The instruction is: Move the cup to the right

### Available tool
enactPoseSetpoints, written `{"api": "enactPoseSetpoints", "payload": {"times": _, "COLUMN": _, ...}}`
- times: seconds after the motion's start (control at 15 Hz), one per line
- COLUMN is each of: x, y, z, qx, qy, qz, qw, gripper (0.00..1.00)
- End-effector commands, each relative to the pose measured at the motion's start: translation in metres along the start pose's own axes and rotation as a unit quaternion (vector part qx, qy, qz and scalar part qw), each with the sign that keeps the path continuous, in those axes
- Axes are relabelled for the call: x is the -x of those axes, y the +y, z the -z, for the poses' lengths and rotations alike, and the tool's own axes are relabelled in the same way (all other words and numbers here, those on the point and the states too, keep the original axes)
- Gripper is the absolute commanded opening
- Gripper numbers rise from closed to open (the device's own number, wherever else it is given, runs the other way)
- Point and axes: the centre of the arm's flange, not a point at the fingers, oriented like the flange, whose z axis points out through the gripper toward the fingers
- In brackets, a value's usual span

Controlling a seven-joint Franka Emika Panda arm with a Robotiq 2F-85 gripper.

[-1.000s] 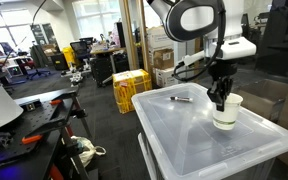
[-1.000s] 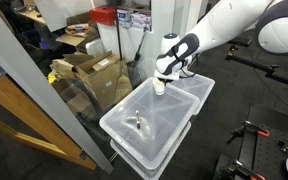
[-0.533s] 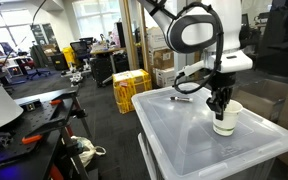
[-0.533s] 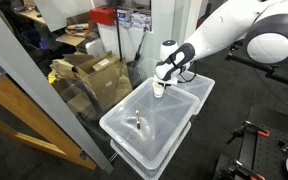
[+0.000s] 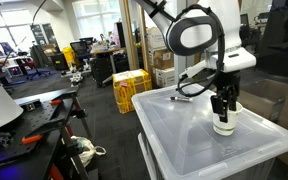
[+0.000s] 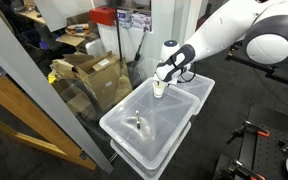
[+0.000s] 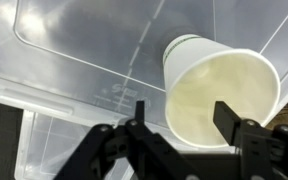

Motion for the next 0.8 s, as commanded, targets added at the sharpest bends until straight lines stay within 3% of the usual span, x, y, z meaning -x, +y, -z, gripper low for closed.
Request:
{"api": "enactPoseSetpoints", "payload": {"times": 0.0, "x": 0.007, "y": 0.014, "z": 0.029, "qx": -0.011, "qy": 0.022, "qz": -0.010, "qw": 0.9996, "gripper": 1.00}}
{"api": "enactPoseSetpoints", "payload": {"times": 0.73, "x": 0.027, "y": 0.053, "z": 0.103, "qx": -0.044, "qy": 0.041, "qz": 0.001, "qw": 0.9982, "gripper": 1.00}}
